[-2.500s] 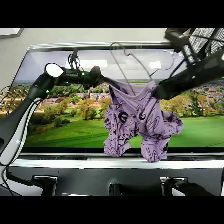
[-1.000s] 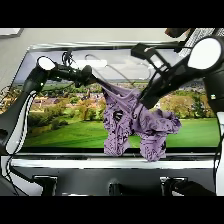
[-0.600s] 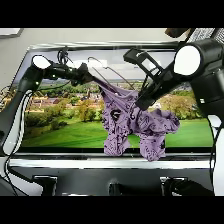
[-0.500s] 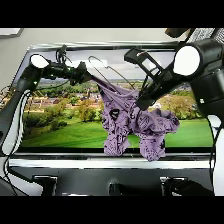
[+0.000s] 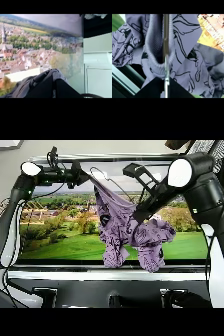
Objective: Fold the clothes and pants, and hang the long-sleeved shirts on hangers.
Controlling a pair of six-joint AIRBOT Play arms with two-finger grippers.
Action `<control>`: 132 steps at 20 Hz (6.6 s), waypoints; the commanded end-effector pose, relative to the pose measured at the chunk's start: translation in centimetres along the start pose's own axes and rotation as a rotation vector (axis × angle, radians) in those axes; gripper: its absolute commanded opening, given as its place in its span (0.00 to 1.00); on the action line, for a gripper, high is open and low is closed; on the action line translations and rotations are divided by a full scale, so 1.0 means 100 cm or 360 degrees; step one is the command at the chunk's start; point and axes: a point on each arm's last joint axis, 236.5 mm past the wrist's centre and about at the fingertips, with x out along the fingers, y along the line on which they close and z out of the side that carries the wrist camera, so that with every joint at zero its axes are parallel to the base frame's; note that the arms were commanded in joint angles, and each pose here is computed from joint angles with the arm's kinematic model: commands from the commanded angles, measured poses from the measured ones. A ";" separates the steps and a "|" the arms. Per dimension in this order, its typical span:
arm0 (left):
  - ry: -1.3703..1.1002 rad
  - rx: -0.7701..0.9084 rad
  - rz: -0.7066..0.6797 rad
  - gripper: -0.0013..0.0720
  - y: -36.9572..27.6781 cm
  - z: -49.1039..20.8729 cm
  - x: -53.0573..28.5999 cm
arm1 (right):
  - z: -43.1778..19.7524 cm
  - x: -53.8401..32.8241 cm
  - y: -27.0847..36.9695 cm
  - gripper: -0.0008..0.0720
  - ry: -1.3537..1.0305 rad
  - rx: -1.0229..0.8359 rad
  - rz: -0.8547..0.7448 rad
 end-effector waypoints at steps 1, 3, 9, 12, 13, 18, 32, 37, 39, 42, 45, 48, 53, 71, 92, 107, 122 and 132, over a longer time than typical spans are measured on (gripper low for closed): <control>-0.0051 0.0039 -0.0059 0.05 -0.021 0.009 -0.006 | 0.001 0.013 0.001 0.06 0.0049 0.0012 0.0033; -0.0028 0.0047 -0.0046 0.05 -0.019 0.006 -0.006 | 0.001 0.018 0.000 0.06 0.0071 0.0034 0.0039; 0.0009 0.0068 -0.0018 0.05 -0.016 0.001 -0.007 | -0.003 0.032 0.003 0.06 0.0180 0.0051 -0.0025; 0.0067 0.0165 0.0066 0.05 -0.014 -0.006 -0.015 | -0.014 0.036 -0.018 0.06 0.0286 0.0144 -0.0196; 0.0083 0.0179 0.0116 0.05 -0.012 -0.007 -0.019 | -0.018 0.034 -0.027 0.06 0.0310 0.0182 -0.0266; 0.0209 0.0199 0.0296 0.05 0.008 -0.026 -0.021 | -0.029 0.023 -0.044 0.06 0.0347 0.0283 -0.0405; 0.0135 0.0265 0.0330 0.05 -0.028 -0.041 -0.020 | -0.031 0.031 -0.030 0.06 0.0411 0.0292 -0.0369; 0.0024 0.0306 0.0321 0.05 -0.037 -0.027 -0.026 | -0.033 0.035 -0.028 0.06 0.0442 0.0305 -0.0354; -0.0005 0.0341 0.0374 0.05 -0.032 -0.022 -0.030 | -0.033 0.035 -0.028 0.06 0.0442 0.0310 -0.0355; -0.0034 0.0358 0.0367 0.05 -0.037 -0.019 -0.032 | -0.033 0.039 -0.029 0.06 0.0457 0.0318 -0.0353; -0.0019 0.0406 0.0336 0.05 -0.052 -0.030 -0.027 | -0.033 0.049 -0.027 0.06 0.0492 0.0315 -0.0333; 0.0026 0.0526 0.0394 0.05 -0.059 -0.052 -0.012 | -0.032 0.053 -0.028 0.06 0.0504 0.0314 -0.0334; 0.0116 0.0763 0.0557 0.05 -0.060 -0.090 0.007 | -0.035 0.050 -0.035 0.06 0.0515 0.0322 -0.0386; 0.0240 0.0608 0.0146 0.05 -0.166 -0.182 -0.003 | -0.032 0.003 -0.047 0.06 0.0325 0.0336 -0.0520; 0.0345 0.0802 0.0388 0.13 -0.117 -0.214 0.031 | -0.038 -0.058 -0.047 0.06 0.0058 0.0292 -0.0600; 0.0050 0.1396 0.0659 1.00 -0.024 -0.022 -0.119 | 0.009 -0.043 -0.025 0.07 -0.0147 -0.0136 -0.0425; 0.0687 0.2087 0.0159 0.98 0.021 -0.103 -0.033 | 0.026 -0.015 0.014 0.07 -0.0156 -0.0382 -0.0128; 0.0800 0.2094 0.0027 0.98 0.041 -0.120 -0.008 | 0.025 -0.017 0.025 0.07 -0.0172 -0.0391 -0.0060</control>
